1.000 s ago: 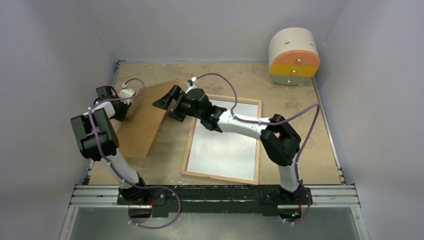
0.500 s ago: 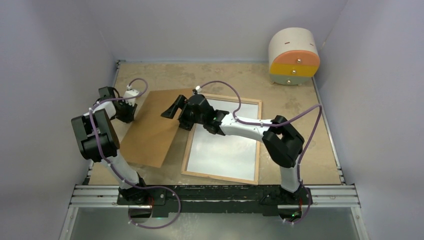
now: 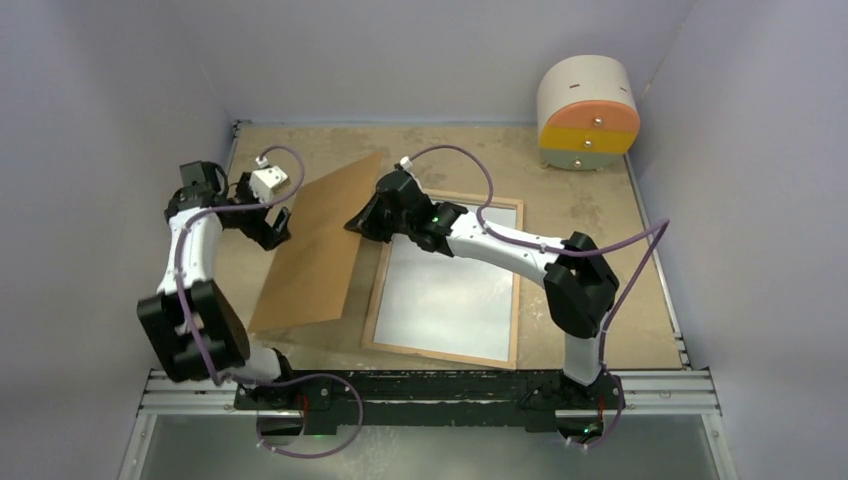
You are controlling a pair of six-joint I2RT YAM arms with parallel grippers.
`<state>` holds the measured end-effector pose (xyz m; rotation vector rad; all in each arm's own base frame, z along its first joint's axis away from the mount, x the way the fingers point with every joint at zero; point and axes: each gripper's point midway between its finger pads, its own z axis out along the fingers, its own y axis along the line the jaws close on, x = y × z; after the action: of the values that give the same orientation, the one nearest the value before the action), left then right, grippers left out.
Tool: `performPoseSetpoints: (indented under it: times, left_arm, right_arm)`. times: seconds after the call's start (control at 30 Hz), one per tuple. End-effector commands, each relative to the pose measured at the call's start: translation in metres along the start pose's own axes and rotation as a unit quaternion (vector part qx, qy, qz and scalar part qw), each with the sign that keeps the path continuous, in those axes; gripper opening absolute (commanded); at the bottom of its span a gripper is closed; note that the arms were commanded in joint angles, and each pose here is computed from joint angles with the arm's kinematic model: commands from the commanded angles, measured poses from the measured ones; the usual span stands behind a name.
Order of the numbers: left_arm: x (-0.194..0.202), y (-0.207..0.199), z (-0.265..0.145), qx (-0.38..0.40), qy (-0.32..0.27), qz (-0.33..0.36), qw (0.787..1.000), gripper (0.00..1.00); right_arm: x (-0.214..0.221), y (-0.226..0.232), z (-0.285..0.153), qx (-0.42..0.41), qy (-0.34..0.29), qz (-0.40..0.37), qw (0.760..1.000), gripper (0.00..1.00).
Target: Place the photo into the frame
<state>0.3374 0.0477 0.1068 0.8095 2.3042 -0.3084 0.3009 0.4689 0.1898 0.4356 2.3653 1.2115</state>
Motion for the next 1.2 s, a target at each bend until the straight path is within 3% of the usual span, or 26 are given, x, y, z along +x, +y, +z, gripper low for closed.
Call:
performPoseSetpoints:
  times: [0.0, 0.13, 0.3, 0.53, 0.73, 0.9, 1.17]
  left_arm:
    - [-0.082, -0.043, -0.059, 0.028, -0.149, 0.186, 0.971, 0.92]
    - [-0.097, -0.083, -0.091, 0.053, -0.188, 0.296, 0.935, 0.94]
    - [-0.089, -0.127, -0.116, 0.085, -0.194, 0.415, 0.885, 0.95]
    - [-0.083, -0.144, -0.124, 0.075, -0.19, 0.474, 0.857, 0.98]
    - [-0.095, -0.143, -0.124, 0.032, -0.224, 0.501, 0.835, 0.94]
    - [-0.111, -0.123, -0.125, -0.017, -0.234, 0.494, 0.837, 0.77]
    - [-0.112, -0.117, -0.12, -0.017, -0.232, 0.504, 0.832, 0.34]
  right_arm:
    - [-0.048, 0.046, -0.01, -0.046, -0.029, 0.03, 0.998, 0.0]
    - [-0.093, 0.064, -0.015, -0.076, -0.036, 0.07, 0.994, 0.0]
    - [-0.128, 0.076, -0.024, -0.096, -0.023, 0.124, 0.987, 0.0]
    - [-0.134, 0.084, -0.04, -0.116, -0.004, 0.168, 0.979, 0.0]
    - [-0.125, 0.095, -0.046, -0.145, 0.004, 0.184, 0.972, 0.0]
    - [-0.114, 0.103, -0.05, -0.166, 0.02, 0.199, 0.966, 0.0]
    - [-0.085, 0.123, -0.056, -0.2, 0.064, 0.208, 0.955, 0.0]
